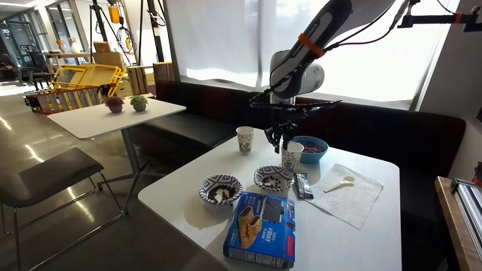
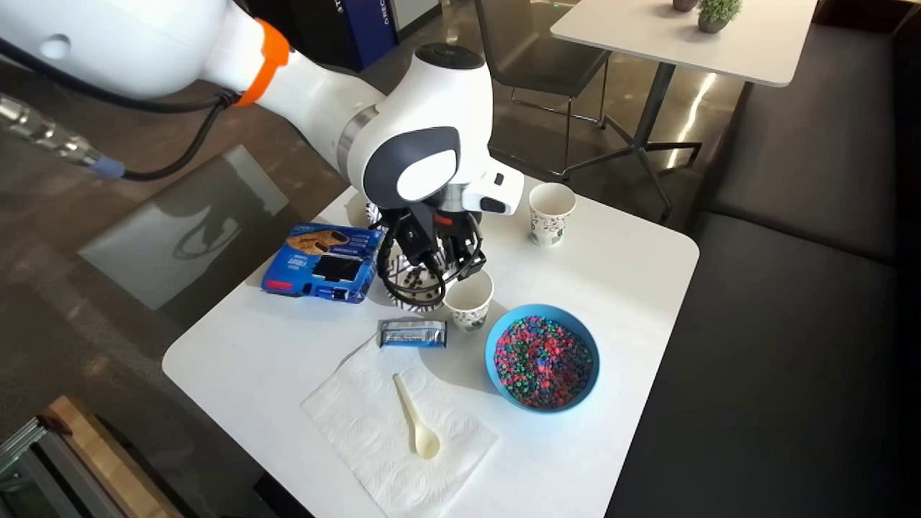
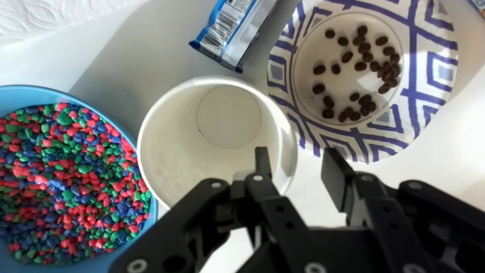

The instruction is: Move the cup to the left

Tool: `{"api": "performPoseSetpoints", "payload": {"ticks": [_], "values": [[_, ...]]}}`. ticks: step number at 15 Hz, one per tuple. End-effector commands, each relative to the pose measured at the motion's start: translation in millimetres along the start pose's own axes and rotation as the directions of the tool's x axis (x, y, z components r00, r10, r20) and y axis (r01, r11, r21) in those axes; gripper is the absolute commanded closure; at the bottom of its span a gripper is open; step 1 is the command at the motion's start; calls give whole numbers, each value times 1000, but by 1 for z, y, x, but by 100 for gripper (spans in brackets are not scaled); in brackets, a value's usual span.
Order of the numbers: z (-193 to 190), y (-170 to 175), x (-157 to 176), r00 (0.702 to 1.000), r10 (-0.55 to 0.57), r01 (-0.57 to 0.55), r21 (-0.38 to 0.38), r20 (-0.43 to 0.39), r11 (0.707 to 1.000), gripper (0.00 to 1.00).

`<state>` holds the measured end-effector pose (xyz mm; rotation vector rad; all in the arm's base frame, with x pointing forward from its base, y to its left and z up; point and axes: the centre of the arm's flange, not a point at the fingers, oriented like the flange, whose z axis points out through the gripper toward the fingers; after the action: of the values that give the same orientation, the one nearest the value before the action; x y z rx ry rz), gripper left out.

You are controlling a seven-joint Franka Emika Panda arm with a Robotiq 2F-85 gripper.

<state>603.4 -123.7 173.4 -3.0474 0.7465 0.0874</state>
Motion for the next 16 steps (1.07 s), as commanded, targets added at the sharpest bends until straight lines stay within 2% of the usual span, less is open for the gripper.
{"api": "performPoseSetpoints", "payload": {"ticks": [1,2,6,10,13,16], "values": [[10,0,10,1000,-1,1,-30,18,1000,95],[9,0,9,1000,-2,3,-37,16,999,100],[-9,-3,6,999,-31,30,-58,-17,998,99],[-27,-19,9,991,-118,110,-104,-70,988,99],[-37,-34,15,970,-218,201,-153,-108,968,99],[-42,-51,20,943,-318,297,-177,-102,938,99]]}}
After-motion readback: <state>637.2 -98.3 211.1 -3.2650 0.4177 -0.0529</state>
